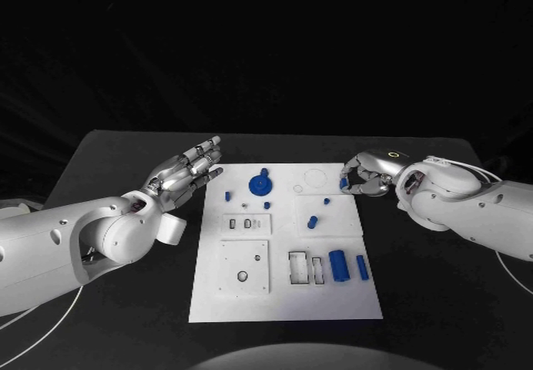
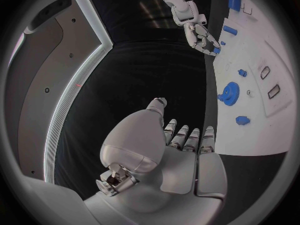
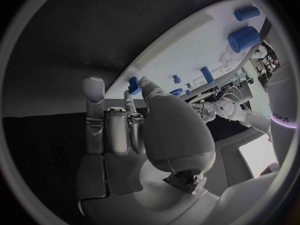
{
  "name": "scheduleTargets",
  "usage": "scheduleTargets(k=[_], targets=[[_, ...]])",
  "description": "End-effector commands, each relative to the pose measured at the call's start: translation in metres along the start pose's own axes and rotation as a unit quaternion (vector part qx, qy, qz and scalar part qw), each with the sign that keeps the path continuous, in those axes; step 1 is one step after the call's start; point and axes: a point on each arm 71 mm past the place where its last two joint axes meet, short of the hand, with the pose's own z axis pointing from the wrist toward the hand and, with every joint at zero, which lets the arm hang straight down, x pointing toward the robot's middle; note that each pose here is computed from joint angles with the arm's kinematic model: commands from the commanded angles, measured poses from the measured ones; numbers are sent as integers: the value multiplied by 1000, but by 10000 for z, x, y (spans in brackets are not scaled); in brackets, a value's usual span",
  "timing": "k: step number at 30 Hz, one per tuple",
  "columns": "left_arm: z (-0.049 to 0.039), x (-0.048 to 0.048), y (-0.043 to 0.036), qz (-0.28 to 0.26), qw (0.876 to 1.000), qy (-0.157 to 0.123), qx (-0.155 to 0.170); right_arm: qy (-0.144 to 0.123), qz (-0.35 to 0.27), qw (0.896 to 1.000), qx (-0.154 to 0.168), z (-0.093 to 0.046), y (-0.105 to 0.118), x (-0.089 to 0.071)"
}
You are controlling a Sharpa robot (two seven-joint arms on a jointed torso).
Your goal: Assemble the parts on the task board
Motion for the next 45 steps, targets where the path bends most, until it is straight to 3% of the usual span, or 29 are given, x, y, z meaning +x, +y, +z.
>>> scheduleTargets(k=[1,14,24,28,30,34,39,45], targets=[[6,27,-2,-4,1000,13,2,6,0,1000,-3,5,3,16],[11,27,8,-5,1000,14,-1,-2,11,1000,-4,23,7,28],[-3,2,16,-4,1000,11,-2,-55,53,997,-29,8,188,-78],[-6,0,27,-5,1000,12,-2,-80,67,993,-61,-14,455,-220],[-7,8,44,-7,1000,13,-2,-90,79,989,-90,-31,703,-308],[-14,29,65,-10,1000,16,-1,-85,91,984,-124,-23,1011,-346],[-16,57,79,-13,1000,21,-1,-52,95,982,-157,47,1375,-243],[-27,55,80,-14,1000,21,-1,-20,78,981,-174,160,1672,6]])
